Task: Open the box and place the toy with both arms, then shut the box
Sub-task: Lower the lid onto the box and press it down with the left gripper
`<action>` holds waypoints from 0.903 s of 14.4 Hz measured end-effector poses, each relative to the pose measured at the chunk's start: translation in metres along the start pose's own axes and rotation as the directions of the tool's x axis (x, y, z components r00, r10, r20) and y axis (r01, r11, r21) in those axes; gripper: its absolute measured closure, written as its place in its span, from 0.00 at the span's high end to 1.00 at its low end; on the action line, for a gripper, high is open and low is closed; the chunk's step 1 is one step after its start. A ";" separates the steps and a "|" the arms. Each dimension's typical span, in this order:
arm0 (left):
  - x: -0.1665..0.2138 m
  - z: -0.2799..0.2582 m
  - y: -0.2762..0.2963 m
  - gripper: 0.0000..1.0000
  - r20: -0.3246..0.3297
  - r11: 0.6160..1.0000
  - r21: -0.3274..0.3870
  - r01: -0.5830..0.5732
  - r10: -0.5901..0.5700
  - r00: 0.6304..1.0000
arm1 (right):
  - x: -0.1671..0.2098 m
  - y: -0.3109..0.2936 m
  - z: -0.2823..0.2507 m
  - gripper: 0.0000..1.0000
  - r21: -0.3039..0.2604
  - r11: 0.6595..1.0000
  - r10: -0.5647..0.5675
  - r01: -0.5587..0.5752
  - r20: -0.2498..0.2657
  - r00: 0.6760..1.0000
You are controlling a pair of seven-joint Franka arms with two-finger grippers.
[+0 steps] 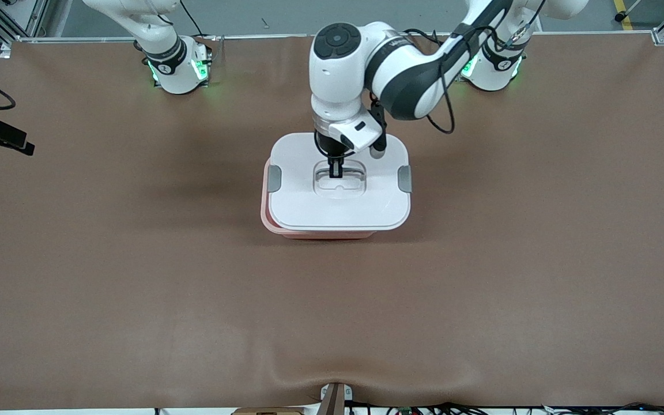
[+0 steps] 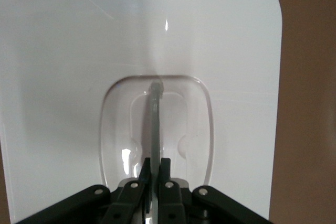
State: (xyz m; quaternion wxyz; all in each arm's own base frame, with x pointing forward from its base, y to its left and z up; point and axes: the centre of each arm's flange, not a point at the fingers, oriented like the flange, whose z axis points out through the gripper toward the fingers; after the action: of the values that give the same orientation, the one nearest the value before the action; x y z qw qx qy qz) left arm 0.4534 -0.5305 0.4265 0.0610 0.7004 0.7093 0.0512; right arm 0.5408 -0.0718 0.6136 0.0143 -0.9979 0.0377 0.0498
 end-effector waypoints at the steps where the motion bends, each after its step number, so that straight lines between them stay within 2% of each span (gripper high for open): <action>1: -0.004 0.008 -0.004 0.07 -0.018 1.000 -0.018 0.009 -0.009 1.000 | 0.000 -0.005 0.000 1.00 0.000 1.000 -0.009 0.009 0.000 1.000; 3: -0.015 0.024 -0.014 0.07 -0.038 0.998 -0.053 0.022 -0.024 0.999 | 0.001 -0.014 0.000 1.00 -0.002 1.000 -0.025 0.025 -0.001 1.000; 6: -0.026 0.036 -0.026 0.07 -0.047 0.998 -0.057 0.004 -0.007 0.999 | 0.004 -0.021 -0.001 1.00 -0.004 0.999 -0.037 0.037 -0.023 0.999; 13: -0.035 0.043 -0.031 0.07 -0.052 0.995 -0.095 -0.029 0.024 0.998 | 0.006 -0.025 -0.002 1.00 -0.005 0.999 -0.046 0.045 -0.030 0.999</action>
State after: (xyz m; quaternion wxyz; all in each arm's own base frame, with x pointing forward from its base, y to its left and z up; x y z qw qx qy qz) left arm 0.4300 -0.5662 0.3799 0.0757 0.7043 0.6981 0.1041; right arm 0.5490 -0.0471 0.6155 0.0126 -0.9992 0.0151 0.0346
